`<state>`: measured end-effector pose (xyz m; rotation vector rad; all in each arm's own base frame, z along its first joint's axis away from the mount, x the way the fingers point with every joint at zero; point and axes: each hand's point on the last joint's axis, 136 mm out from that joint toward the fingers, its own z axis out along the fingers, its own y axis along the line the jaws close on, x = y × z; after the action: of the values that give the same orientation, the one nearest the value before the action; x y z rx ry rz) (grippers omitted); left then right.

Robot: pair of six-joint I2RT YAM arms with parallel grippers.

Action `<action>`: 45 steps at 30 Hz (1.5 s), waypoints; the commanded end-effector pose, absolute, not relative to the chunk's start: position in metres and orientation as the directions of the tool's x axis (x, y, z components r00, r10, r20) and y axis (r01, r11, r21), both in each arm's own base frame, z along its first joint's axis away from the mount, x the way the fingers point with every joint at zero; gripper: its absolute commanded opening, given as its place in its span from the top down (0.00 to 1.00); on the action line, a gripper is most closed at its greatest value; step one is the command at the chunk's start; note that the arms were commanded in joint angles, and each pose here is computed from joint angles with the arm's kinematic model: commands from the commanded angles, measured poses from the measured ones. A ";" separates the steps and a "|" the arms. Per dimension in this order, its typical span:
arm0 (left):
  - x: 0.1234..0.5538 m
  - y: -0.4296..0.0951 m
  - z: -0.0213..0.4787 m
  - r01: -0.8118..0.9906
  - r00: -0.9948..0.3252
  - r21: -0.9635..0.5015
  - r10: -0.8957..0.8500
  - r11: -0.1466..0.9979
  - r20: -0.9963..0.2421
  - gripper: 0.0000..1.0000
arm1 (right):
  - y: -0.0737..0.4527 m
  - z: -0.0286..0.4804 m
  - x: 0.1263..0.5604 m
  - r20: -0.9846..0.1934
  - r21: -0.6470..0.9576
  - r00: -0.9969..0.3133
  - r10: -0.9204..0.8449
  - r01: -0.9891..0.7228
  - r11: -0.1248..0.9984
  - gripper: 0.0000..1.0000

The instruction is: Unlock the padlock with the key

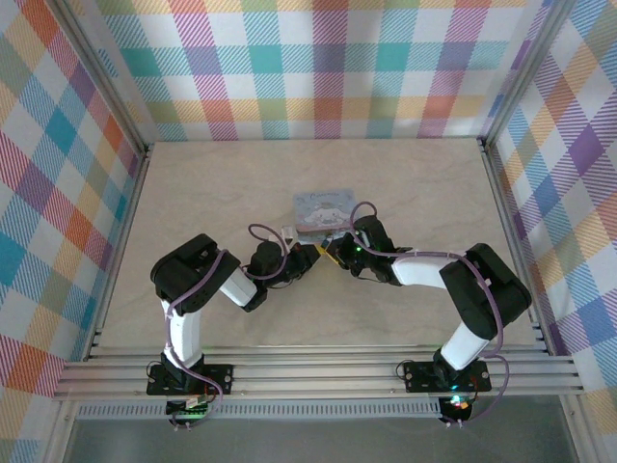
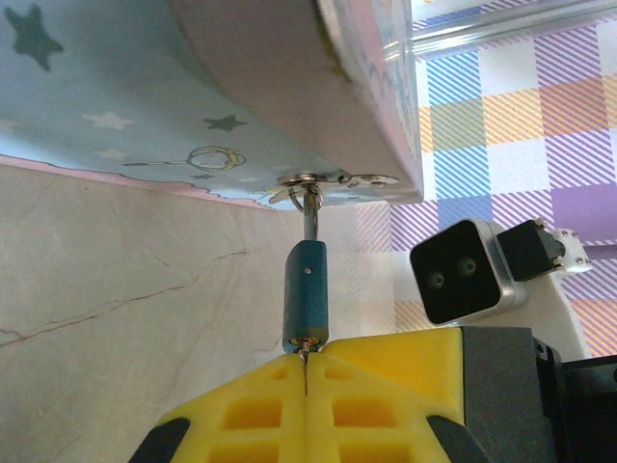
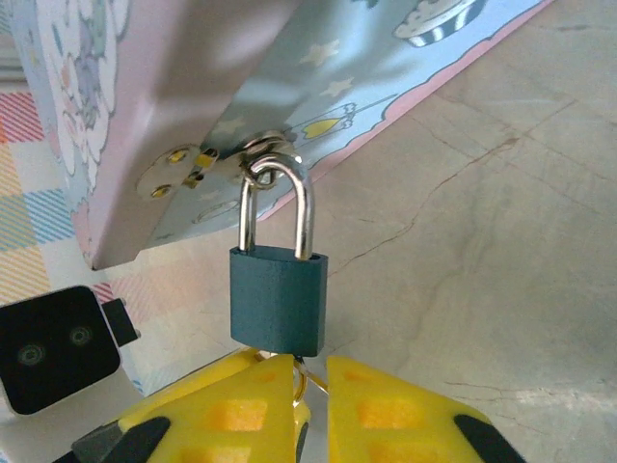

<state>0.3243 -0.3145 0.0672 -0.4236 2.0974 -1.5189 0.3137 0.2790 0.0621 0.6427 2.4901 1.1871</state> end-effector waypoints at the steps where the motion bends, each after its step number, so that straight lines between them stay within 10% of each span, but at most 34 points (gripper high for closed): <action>1: 0.324 -0.322 0.082 0.087 -0.826 -0.960 -0.519 0.267 -0.219 1.00 | 0.289 0.075 0.320 -0.111 0.821 -0.858 0.502 0.205 0.533 0.90; 11: 0.326 -0.321 0.085 0.085 -0.823 -0.964 -0.527 0.253 -0.211 1.00 | 0.276 0.072 0.320 -0.130 0.801 -0.831 0.541 0.234 0.551 0.43; 34: 0.331 -0.322 0.096 0.087 -0.828 -0.974 -0.529 0.208 -0.187 1.00 | 0.284 0.074 0.340 -0.095 0.832 -0.829 0.551 0.238 0.501 0.44; 45: 0.331 -0.323 0.094 0.081 -0.832 -0.975 -0.525 0.206 -0.181 1.00 | 0.293 0.073 0.346 -0.081 0.849 -0.838 0.539 0.225 0.478 0.66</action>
<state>0.3236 -0.3186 0.0727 -0.4580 2.0933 -1.6041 0.3337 0.2853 0.0575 0.6755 2.4449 1.2422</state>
